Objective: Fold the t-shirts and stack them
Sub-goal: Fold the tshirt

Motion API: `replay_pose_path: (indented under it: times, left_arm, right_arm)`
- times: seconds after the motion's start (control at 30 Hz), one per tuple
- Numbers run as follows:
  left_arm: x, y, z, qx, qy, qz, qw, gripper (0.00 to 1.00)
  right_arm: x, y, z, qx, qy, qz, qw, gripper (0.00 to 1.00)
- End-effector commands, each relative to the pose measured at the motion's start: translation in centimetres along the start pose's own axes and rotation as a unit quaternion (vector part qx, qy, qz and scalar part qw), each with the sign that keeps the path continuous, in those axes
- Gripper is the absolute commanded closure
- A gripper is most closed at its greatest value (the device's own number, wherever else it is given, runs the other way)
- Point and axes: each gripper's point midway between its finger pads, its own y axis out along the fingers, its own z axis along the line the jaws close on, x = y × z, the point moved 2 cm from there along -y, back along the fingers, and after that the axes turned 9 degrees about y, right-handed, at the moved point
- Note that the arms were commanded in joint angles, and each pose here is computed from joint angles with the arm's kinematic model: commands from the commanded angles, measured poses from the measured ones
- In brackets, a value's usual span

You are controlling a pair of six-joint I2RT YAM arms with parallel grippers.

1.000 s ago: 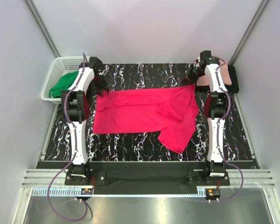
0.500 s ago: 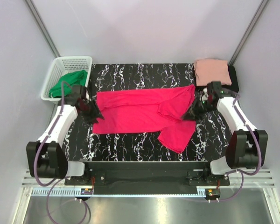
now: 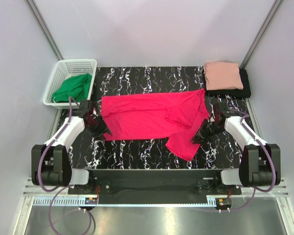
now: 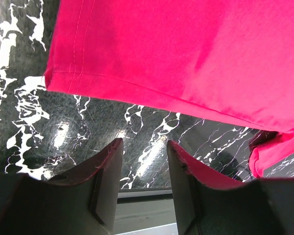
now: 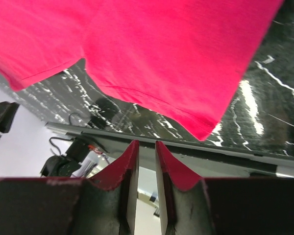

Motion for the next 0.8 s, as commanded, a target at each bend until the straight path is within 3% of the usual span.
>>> replay_pose_path:
  times: [0.0,0.13,0.77]
  left_arm:
    - [0.8,-0.3,-0.4,-0.015,-0.003,-0.024,1.0,0.54]
    - [0.4,-0.3,-0.1,-0.019,-0.006,-0.015,1.0,0.54]
    - [1.1,-2.6,-1.3,-0.033,0.006,-0.026,0.999,0.55]
  right_arm:
    - [-0.2,-0.6,-1.2,-0.022,-0.01,-0.027,0.999,0.73]
    - [-2.2,-1.1,-3.8,-0.074,-0.004,0.004,0.997,0.73]
    - [-7.2,1.2,-5.7,-0.08,0.065,0.068,0.992,0.66]
